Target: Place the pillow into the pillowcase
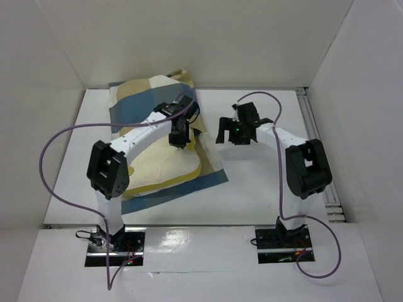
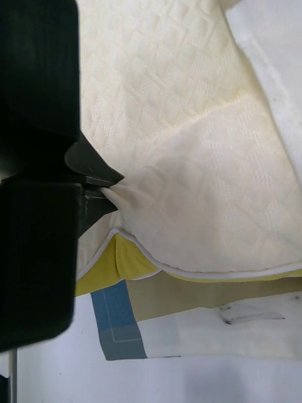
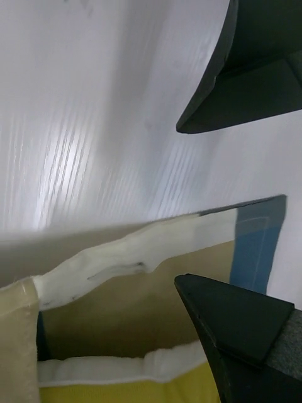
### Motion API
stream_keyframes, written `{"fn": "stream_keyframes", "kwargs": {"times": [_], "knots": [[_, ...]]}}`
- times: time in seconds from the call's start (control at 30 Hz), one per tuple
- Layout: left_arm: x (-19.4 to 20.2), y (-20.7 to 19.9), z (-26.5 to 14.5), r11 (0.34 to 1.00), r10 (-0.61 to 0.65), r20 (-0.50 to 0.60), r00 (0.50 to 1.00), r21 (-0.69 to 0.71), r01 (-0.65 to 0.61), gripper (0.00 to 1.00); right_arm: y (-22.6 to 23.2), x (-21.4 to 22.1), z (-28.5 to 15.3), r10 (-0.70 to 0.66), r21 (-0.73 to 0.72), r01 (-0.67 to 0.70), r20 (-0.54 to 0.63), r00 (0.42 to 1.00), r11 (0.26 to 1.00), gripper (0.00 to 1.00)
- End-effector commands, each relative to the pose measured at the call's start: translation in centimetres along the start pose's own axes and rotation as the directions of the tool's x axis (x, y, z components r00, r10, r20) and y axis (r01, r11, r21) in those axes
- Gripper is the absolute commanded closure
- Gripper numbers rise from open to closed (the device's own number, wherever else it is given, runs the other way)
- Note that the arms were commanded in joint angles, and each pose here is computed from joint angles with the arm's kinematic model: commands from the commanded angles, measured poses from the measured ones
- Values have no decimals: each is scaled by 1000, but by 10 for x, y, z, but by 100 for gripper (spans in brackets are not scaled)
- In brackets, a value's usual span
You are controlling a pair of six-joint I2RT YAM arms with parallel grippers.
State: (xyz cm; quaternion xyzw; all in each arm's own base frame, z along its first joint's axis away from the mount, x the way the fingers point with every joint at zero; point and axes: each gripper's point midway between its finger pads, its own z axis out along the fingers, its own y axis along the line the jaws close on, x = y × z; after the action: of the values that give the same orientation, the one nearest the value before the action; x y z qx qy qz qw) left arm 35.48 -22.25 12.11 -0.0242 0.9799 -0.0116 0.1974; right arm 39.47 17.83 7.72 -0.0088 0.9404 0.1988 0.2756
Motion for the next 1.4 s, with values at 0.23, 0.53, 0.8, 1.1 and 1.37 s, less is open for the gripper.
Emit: {"fn": "stream_keyframes", "kwargs": {"times": [0.23, 0.53, 0.8, 1.1, 1.37], "knots": [[-28, 8, -40, 997, -18, 103, 995, 74, 10, 100, 87, -8, 60, -199, -241, 208, 59, 978, 948, 0], [-64, 23, -95, 984, -116, 220, 969, 159, 82, 100, 150, -26, 43, -258, -431, 284, 119, 959, 857, 100], [-140, 60, -269, 968, -241, 586, 774, 202, 148, 100, 301, -92, -215, -267, -574, 558, 513, 815, 600, 100], [-96, -29, -115, 976, -216, 436, 874, 107, 187, 100, 231, 53, -200, -243, -679, 289, 165, 956, 675, 100], [-56, -98, -57, 981, -189, 338, 922, 107, 162, 100, 152, 125, -160, -172, -524, 69, -151, 973, 849, 100]]}}
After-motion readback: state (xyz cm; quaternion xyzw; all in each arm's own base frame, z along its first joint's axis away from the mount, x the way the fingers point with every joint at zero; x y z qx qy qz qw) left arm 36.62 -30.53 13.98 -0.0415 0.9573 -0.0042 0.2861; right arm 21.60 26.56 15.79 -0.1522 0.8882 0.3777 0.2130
